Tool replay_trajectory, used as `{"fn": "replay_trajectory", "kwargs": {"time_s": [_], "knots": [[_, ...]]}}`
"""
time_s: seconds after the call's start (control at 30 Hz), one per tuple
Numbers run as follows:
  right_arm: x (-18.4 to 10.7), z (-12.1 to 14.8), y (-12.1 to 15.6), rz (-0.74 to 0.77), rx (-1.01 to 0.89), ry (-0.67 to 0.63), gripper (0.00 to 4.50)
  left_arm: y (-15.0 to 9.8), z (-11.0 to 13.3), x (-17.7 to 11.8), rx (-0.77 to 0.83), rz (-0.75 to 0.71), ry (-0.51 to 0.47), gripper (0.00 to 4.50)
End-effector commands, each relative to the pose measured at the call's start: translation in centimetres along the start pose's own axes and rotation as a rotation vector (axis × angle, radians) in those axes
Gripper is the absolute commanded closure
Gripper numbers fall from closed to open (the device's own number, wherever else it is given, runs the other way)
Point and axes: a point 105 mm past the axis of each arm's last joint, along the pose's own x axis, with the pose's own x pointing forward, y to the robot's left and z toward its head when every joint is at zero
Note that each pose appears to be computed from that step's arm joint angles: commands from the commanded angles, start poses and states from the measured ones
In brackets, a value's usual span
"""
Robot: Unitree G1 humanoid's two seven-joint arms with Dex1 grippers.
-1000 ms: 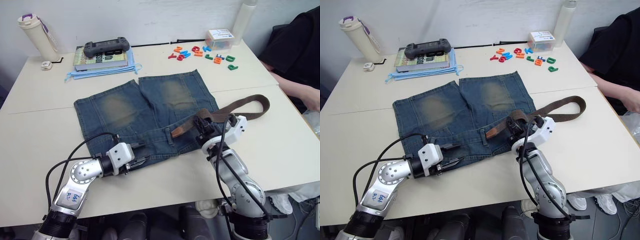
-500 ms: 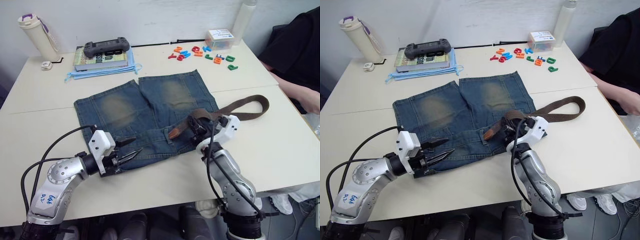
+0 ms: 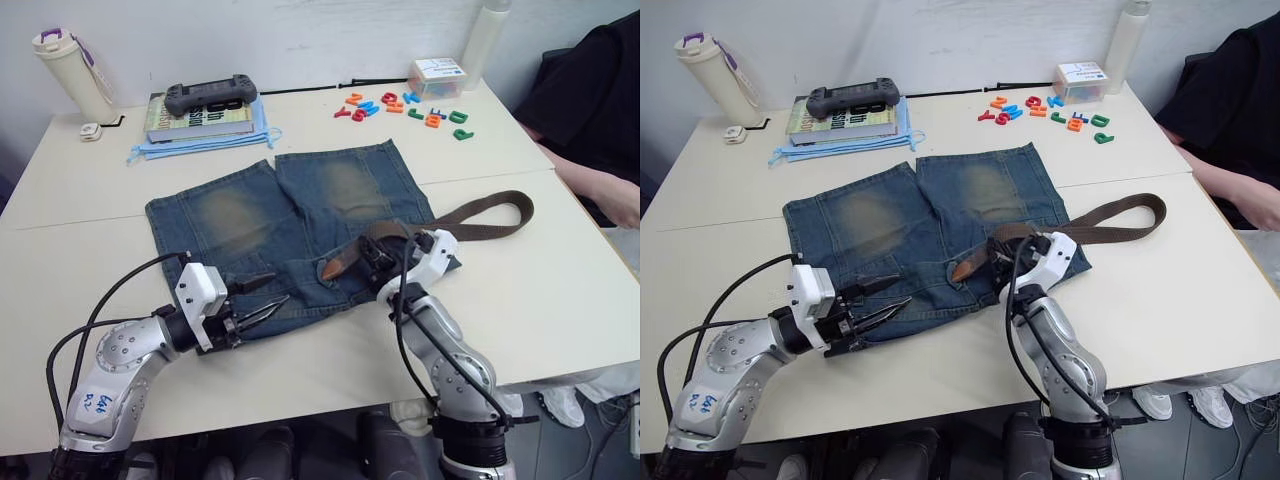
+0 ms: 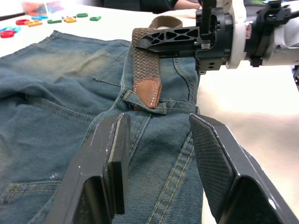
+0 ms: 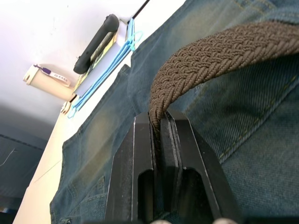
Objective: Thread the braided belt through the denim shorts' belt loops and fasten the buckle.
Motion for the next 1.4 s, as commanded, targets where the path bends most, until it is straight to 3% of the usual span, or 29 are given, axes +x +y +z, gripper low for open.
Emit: {"fn": "replay_trajectory", "kwargs": {"time_s": [0.03,0.23,0.43,0.63,0.83,1.07,1.2,1.4], "knots": [[-0.1,2.6,1.3,0.040,-0.155,-0.108,4.50,0.0,1.0,-0.2,0.028,0.001,-0.026,2.20],[-0.9,1.7,3.5,0.126,-0.420,-0.095,4.50,0.1,1.2,-0.2,0.041,0.003,-0.021,2.20],[-1.5,-0.3,3.5,0.126,-0.435,-0.047,4.50,0.2,1.2,-0.1,0.044,0.009,-0.012,2.20],[-1.0,-1.9,1.8,0.057,-0.288,0.020,4.50,0.2,1.3,0.1,0.039,0.008,-0.007,2.20],[-0.5,-4.9,-0.8,-0.043,0.079,0.165,4.50,0.0,1.2,0.3,0.041,-0.002,-0.006,2.20],[-0.5,-6.0,-1.1,-0.054,0.137,0.253,4.50,-0.2,1.2,0.6,0.042,-0.004,-0.004,2.20],[-0.4,-6.0,-0.2,-0.030,0.136,0.259,4.50,-0.2,1.1,0.6,0.044,-0.003,0.000,2.20],[0.0,-4.4,3.3,0.097,0.117,0.228,4.50,-0.2,1.0,0.6,0.045,0.000,0.008,2.20]]}}
